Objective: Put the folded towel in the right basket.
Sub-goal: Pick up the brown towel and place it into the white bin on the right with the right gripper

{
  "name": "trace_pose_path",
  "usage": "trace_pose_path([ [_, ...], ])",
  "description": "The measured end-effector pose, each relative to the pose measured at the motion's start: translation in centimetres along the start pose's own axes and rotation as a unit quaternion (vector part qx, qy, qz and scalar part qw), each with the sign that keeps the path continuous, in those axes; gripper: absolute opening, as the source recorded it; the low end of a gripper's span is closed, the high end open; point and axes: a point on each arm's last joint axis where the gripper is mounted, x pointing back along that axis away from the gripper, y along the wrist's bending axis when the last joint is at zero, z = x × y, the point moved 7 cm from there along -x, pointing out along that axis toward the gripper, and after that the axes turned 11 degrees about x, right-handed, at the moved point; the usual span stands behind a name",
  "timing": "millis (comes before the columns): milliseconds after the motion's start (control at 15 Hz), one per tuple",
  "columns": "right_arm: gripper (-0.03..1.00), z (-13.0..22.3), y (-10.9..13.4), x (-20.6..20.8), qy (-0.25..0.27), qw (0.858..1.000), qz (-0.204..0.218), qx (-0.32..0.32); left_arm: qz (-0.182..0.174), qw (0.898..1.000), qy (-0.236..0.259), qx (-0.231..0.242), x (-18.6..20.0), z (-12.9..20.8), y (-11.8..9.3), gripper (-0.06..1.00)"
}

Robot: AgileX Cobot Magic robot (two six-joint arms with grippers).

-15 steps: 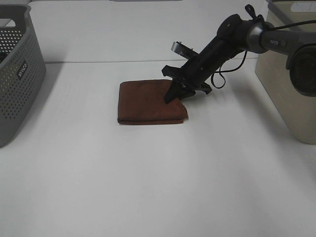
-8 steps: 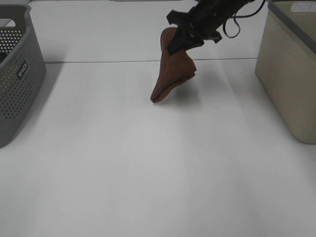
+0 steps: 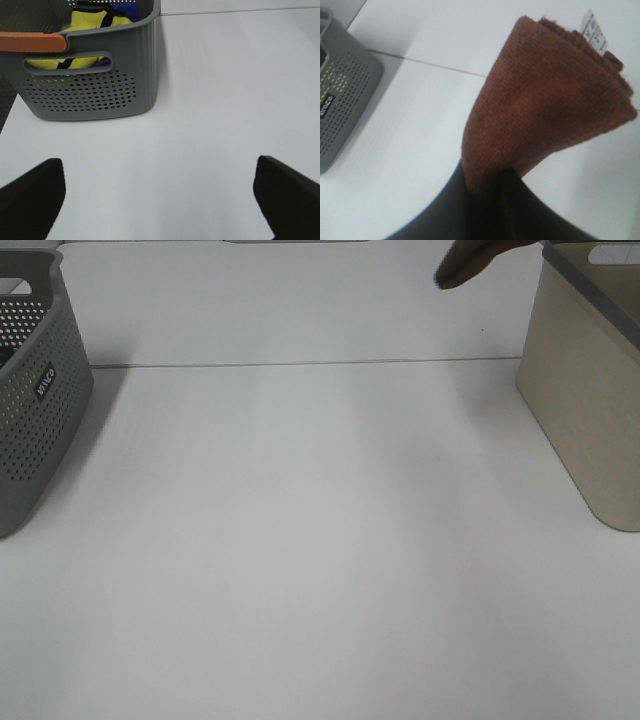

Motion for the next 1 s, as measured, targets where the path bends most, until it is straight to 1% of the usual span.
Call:
trace_pose_path([
  [200, 0.09, 0.6, -5.6, 5.1, -0.027, 0.997, 0.065, -0.044, 0.0, 1.0, 0.0, 0.0, 0.0, 0.0, 0.0, 0.97],
  [267, 0.09, 0.8, -6.3, 5.6, -0.029, 0.996, 0.073, -0.049, 0.0, 1.0, 0.0, 0.0, 0.0, 0.0, 0.0, 0.97],
  [400, 0.09, 2.0, -9.3, 7.2, -0.032, 0.992, 0.099, -0.076, 0.0, 1.0, 0.0, 0.0, 0.0, 0.0, 0.0, 0.97],
  [533, 0.09, 3.8, -12.4, 7.5, -0.025, 0.987, 0.114, -0.106, 0.0, 1.0, 0.0, 0.0, 0.0, 0.0, 0.0, 0.97],
  [600, 0.09, 4.8, -13.8, 7.2, -0.016, 0.985, 0.12, -0.12, 0.0, 1.0, 0.0, 0.0, 0.0, 0.0, 0.0, 0.97],
  [733, 0.09, 7.2, -16.2, 6.1, 0.027, 0.979, 0.15, -0.133, 0.0, 1.0, 0.0, 0.0, 0.0, 0.0, 0.0, 0.97],
  [867, 0.09, 9.1, -17.7, 5.2, 0.066, 0.974, 0.172, -0.134, 0.0, 1.0, 0.0, 0.0, 0.0, 0.0, 0.0, 0.97],
  [1000, 0.09, 10.5, -18.7, 4.6, 0.097, 0.968, 0.191, -0.133, 0.0, 1.0, 0.0, 0.0, 0.0, 0.0, 0.0, 0.97],
])
